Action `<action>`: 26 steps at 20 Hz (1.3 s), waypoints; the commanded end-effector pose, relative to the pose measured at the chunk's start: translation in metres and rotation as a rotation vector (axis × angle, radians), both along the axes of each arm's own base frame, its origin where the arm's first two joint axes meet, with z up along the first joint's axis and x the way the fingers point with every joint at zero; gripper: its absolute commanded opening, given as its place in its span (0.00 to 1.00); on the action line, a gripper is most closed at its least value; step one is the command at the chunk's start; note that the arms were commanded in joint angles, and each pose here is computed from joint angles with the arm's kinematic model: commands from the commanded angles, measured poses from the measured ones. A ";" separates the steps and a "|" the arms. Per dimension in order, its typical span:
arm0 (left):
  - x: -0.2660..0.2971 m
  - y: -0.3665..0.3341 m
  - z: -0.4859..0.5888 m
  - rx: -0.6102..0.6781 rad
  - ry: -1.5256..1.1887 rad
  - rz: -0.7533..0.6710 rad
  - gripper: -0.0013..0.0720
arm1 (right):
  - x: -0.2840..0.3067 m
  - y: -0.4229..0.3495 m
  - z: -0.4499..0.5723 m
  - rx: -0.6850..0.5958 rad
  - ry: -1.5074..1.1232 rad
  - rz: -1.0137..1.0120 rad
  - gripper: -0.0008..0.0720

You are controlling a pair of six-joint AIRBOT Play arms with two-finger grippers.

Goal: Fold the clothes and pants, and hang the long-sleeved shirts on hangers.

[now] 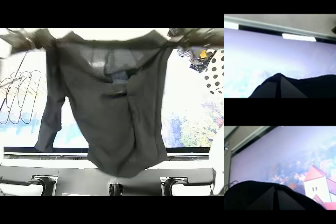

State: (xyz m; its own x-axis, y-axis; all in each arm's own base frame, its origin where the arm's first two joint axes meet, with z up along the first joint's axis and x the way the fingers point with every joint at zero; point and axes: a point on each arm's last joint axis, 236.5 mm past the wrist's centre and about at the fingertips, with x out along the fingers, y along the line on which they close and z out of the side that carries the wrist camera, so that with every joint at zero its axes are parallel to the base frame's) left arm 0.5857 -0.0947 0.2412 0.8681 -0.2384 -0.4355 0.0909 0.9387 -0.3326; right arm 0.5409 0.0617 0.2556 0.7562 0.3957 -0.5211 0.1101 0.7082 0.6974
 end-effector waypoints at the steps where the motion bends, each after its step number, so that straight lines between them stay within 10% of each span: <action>1: 0.048 -0.023 -0.138 -0.062 0.191 -0.014 0.04 | 0.065 0.018 -0.137 -0.003 0.153 0.030 0.04; 5: 0.022 -0.051 -0.238 -0.091 0.479 -0.082 0.06 | 0.072 0.037 -0.225 -0.033 0.285 0.093 0.08; 7: 0.005 -0.055 -0.254 -0.092 0.570 -0.106 0.21 | 0.063 0.031 -0.229 -0.057 0.319 0.110 0.32; 9: -0.007 -0.046 -0.243 -0.092 0.606 -0.112 0.90 | 0.041 0.012 -0.216 -0.127 0.342 0.181 0.70; 10: -0.013 -0.036 -0.232 -0.091 0.616 -0.109 1.00 | 0.025 -0.007 -0.208 -0.187 0.360 0.217 0.74; 14: -0.063 0.009 -0.194 -0.021 0.703 -0.170 1.00 | -0.037 -0.122 -0.170 -0.395 0.459 0.114 0.74; 26: -0.273 -0.025 -0.300 -0.364 0.972 -0.068 1.00 | -0.232 -0.069 -0.330 0.073 0.816 0.152 0.77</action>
State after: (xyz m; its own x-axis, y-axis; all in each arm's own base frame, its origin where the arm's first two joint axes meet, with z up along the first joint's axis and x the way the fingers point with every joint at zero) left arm 0.3522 -0.1044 -0.0385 0.1900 -0.4794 -0.8568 -0.2516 0.8198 -0.5145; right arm 0.3366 -0.0315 -0.0411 0.0991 0.4481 -0.8884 0.4587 0.7718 0.4405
